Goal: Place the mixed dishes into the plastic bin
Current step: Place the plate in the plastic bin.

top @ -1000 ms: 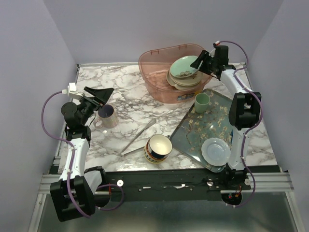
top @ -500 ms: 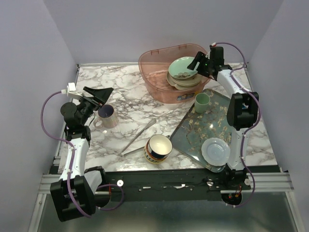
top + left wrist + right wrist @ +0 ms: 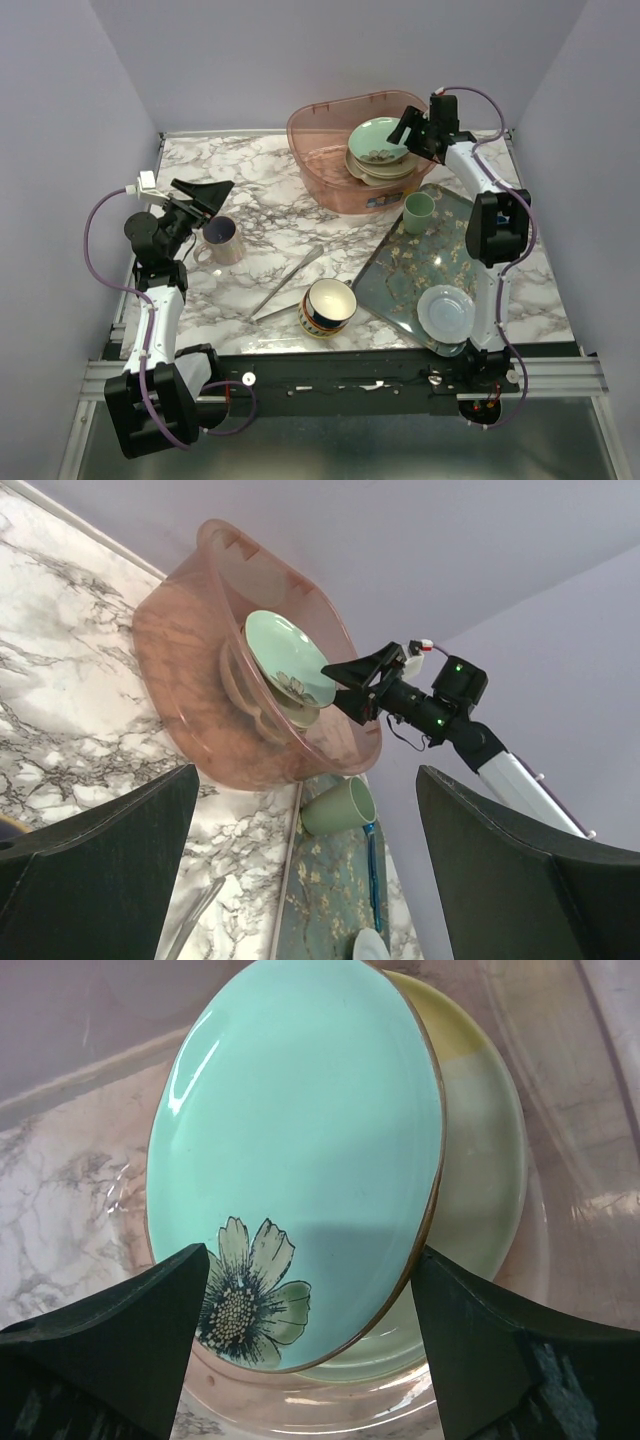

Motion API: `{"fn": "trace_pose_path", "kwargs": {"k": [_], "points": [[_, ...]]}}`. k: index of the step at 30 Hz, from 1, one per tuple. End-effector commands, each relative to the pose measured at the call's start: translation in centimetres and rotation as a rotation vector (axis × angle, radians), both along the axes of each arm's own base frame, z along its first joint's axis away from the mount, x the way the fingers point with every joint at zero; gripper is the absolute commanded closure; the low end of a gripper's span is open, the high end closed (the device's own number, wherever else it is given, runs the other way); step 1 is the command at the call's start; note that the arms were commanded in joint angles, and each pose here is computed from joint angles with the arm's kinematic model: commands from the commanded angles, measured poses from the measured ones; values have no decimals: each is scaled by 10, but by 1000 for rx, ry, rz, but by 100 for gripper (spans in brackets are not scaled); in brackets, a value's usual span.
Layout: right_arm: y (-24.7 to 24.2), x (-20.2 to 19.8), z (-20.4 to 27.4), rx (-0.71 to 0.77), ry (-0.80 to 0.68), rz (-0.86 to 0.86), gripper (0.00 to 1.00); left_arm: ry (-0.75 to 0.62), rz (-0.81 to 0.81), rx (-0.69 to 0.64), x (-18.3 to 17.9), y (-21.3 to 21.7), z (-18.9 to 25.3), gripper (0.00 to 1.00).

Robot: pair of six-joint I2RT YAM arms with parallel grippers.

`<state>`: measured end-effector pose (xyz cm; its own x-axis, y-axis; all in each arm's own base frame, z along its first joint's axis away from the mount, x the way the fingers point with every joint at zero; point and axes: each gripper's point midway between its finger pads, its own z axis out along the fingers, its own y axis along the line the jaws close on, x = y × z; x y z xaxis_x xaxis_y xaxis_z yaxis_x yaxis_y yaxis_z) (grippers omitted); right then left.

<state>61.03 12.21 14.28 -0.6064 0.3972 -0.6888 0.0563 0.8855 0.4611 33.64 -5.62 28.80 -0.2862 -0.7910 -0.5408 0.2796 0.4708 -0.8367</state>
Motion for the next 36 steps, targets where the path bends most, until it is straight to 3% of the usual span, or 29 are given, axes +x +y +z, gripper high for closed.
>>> {"fn": "trace_pose_path", "kwargs": {"k": [1, 17, 19, 20, 29, 36], "points": [[-22, 9, -21, -73, 23, -59, 11, -28, -11, 9, -1, 1, 5, 1], [-23, 14, -43, -120, 43, -58, 11, -26, -2, 4, 0, 4, 5, 1], [-24, 15, -43, -131, 39, -56, 1, -23, 1, 1, 0, 5, 4, 1], [-25, 15, -43, -134, 40, -54, 0, -23, 2, 1, 0, 6, 4, 1], [-25, 13, -26, -182, 4, -33, 0, -23, 2, -3, 0, 6, 3, 1], [-32, 10, -4, -301, -35, -45, 0, -26, 3, -4, -1, 6, 5, 1]]}}
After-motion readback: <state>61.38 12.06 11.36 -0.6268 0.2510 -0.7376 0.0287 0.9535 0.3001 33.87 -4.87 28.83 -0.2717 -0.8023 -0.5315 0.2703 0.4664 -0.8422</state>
